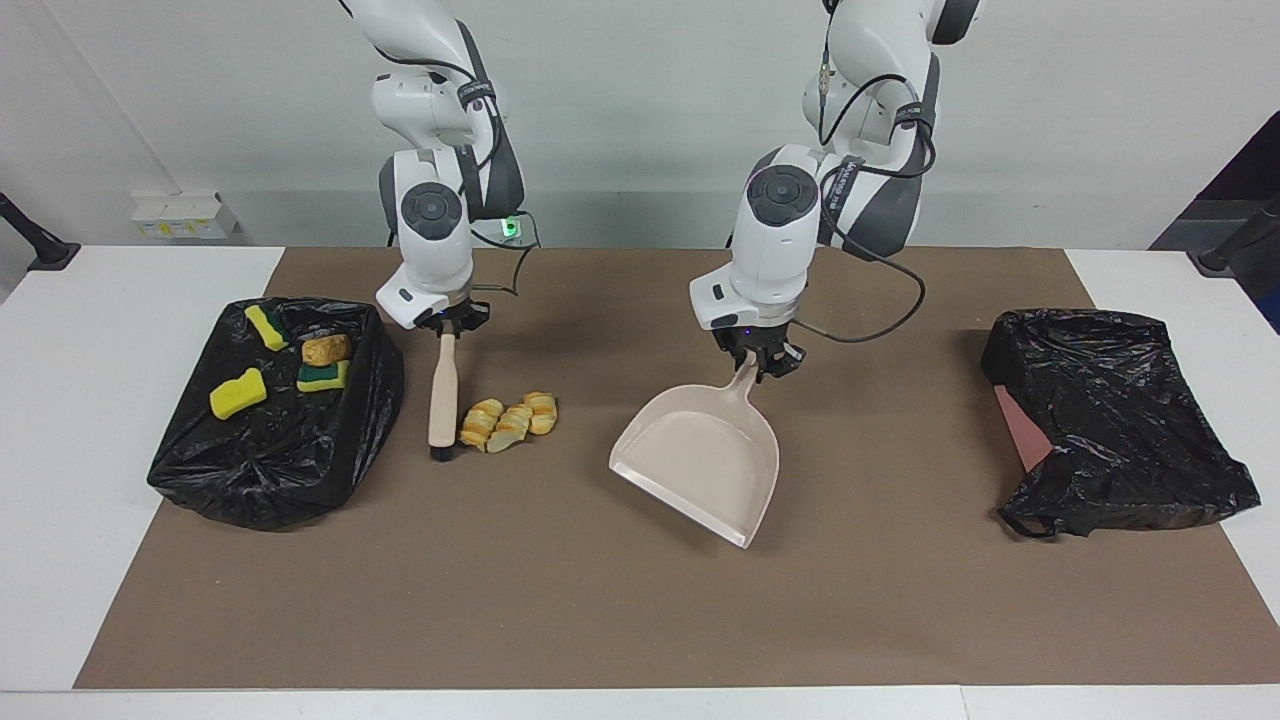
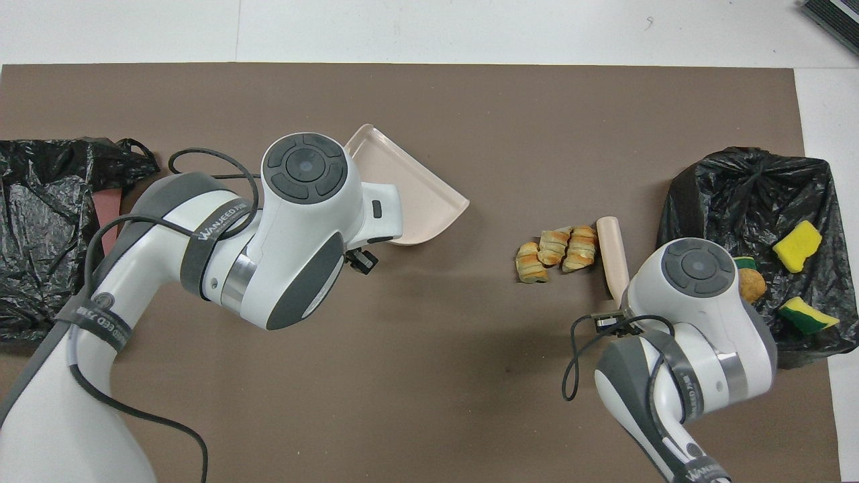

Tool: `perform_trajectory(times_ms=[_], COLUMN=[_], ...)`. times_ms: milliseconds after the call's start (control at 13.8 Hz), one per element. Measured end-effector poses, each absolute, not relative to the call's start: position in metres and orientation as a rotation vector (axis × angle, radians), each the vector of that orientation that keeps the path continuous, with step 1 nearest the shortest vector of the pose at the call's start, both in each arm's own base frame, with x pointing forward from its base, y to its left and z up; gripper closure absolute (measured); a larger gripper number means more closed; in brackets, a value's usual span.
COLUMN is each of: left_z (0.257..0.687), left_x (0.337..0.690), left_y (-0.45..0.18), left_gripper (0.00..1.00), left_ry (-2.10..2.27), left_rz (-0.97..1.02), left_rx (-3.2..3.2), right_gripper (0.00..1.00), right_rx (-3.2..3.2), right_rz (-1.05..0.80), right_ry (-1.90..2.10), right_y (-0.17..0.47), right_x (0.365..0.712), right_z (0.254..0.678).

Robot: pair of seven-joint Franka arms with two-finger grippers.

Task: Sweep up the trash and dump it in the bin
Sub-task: 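Sweep the bread pieces into the dustpan with the right gripper's brush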

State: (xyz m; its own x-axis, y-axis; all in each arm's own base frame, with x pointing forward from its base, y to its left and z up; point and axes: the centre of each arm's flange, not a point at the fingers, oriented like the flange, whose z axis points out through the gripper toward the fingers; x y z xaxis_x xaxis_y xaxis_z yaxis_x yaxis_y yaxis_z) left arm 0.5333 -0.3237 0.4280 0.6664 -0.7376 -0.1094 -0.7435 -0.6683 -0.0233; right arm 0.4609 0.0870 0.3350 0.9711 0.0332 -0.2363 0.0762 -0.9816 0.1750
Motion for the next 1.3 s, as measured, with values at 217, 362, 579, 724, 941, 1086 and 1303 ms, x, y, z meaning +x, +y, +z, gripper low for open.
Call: perform_trajectory(times_ms=[217, 362, 579, 724, 941, 1086, 1303], left_z=[0.415, 0.407, 0.39, 0.377, 0.37, 0.371, 0.363], left_x=[0.517, 0.502, 0.474, 0.452, 0.438, 0.437, 0.432], left_y=[-0.314, -0.308, -0.304, -0.313, -0.324, -0.324, -0.327], left_gripper=[0.68, 0.68, 0.68, 0.68, 0.68, 0.68, 0.68], left_ry=[1.586, 1.807, 1.952, 2.0, 2.033, 2.011, 1.989], left_rz=[0.21, 0.241, 0.194, 0.198, 0.185, 0.182, 0.152], left_rx=[-2.621, -2.481, -2.376, -2.334, -2.303, -2.321, -2.338], right_gripper=[0.74, 0.74, 0.74, 0.74, 0.74, 0.74, 0.74], right_rx=[2.953, 2.986, 3.027, 3.042, 3.094, 3.184, 3.362], right_rz=[-0.37, -0.393, -0.397, -0.384, -0.398, -0.439, -0.501], right_ry=[0.095, 0.093, 0.1, 0.141, 0.208, 0.245, 0.224], right_y=[0.1, 0.115, 0.139, 0.162, 0.206, 0.234, 0.254], right_x=[0.458, 0.455, 0.451, 0.447, 0.437, 0.429, 0.433], right_z=[0.33, 0.326, 0.32, 0.313, 0.314, 0.319, 0.328])
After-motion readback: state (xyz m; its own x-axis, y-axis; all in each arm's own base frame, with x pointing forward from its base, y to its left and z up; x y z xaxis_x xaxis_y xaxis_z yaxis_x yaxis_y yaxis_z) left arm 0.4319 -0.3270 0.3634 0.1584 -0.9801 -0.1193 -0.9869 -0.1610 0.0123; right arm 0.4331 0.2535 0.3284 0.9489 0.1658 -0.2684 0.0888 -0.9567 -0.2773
